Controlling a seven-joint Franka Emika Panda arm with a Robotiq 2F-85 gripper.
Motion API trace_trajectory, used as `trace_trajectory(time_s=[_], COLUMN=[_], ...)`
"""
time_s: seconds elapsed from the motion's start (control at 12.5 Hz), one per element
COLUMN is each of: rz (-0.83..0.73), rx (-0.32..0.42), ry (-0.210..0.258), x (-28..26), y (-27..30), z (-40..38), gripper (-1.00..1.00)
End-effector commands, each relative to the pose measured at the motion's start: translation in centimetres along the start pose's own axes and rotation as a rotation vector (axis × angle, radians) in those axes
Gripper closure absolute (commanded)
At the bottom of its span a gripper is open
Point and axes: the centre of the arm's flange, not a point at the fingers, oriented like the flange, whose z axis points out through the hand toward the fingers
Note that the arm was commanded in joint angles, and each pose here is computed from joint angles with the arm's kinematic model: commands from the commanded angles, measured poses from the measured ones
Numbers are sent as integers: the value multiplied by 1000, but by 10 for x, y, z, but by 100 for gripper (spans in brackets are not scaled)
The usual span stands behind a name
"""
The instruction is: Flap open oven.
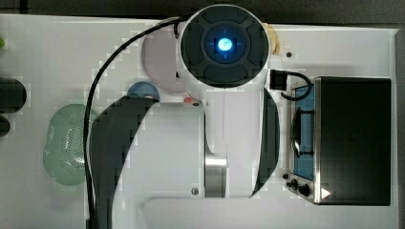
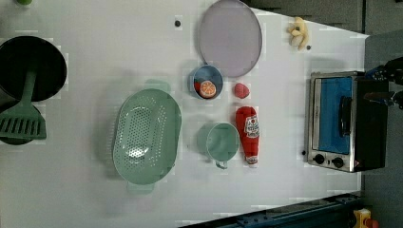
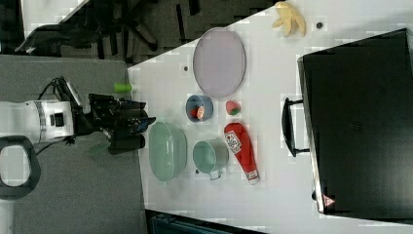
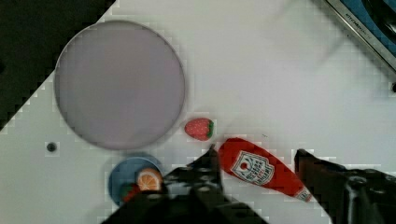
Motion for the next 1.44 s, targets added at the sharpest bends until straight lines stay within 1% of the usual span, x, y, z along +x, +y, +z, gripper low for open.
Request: trace_trajectory(time_s=[0.08,0.24,0.4,0.48,0.72,0.96,1.04,1.2,1.28,1.44], rz=[68,68,68,68,69,74,76,34,-25,-193], rx=[-40,-40,-40,-40,-40,-43,-42,-35,-31,-17], ry=[-21,-21,-21,-21,-21,-24,-24,-24,-29,-26], x=[-37,-37,-37,-37,-37,-35,-32,-22,-16,1], y=[121,121,121,121,122,124,126,134,141,157], z=[-38,-38,-38,-38,-38,-36,-35,-30,-24,-12], gripper=[-57,-100,-100,-90,-15,55,65,65,65,65])
